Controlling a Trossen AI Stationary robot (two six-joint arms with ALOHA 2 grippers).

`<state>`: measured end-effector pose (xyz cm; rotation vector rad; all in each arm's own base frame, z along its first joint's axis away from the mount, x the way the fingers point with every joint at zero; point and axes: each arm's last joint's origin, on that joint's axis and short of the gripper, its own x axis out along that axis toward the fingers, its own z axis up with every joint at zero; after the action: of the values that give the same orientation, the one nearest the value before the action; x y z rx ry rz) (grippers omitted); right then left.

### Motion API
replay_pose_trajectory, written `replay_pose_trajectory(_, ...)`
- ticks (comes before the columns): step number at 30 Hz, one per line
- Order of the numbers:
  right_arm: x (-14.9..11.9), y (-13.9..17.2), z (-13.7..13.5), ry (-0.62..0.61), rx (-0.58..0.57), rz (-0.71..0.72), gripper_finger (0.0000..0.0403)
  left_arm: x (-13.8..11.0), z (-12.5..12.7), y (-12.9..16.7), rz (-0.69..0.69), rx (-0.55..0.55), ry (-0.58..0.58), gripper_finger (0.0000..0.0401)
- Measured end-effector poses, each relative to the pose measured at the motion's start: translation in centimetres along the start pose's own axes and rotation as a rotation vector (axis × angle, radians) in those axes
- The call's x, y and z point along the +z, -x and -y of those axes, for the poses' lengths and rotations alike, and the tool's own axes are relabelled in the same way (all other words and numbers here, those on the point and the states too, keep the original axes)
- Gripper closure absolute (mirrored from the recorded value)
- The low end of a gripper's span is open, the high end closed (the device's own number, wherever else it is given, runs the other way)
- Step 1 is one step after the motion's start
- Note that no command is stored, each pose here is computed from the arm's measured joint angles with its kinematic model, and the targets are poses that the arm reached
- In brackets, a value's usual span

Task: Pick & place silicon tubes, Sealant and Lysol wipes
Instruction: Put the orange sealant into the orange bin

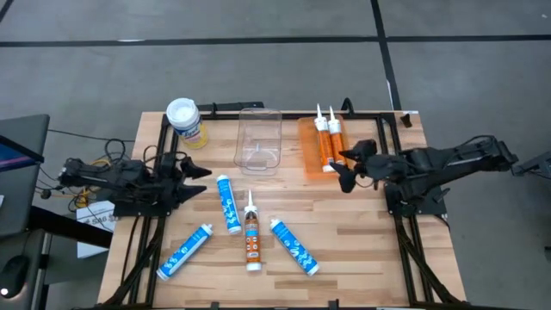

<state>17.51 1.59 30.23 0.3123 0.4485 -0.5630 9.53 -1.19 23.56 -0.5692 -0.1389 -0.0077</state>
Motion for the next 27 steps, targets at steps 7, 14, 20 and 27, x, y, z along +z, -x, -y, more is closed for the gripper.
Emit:
replay_pose_trajectory(7, -3.5, 0.3, 2.4, -0.113, 0.104, 0.135, 0.0154, 0.5, 1.3, -3.7, -0.119, 0.048, -0.027, 0.0046)
replay_pose_trajectory(14, -6.0, 0.2, 3.7, -0.159, 0.23, 0.188, 0.0154, 0.3, 2.5, -8.9, -0.3, 0.162, -0.047, 0.0046)
replay_pose_trajectory(20, -6.8, 0.1, 4.1, -0.155, 0.235, 0.185, 0.0154, -1.6, 2.7, -13.0, -0.49, 0.233, 0.023, 0.0046)
replay_pose_trajectory(27, -6.9, 0.0, 4.1, -0.148, 0.229, 0.176, 0.0154, -5.5, 1.6, -16.0, -0.67, 0.33, 0.269, 0.0046)
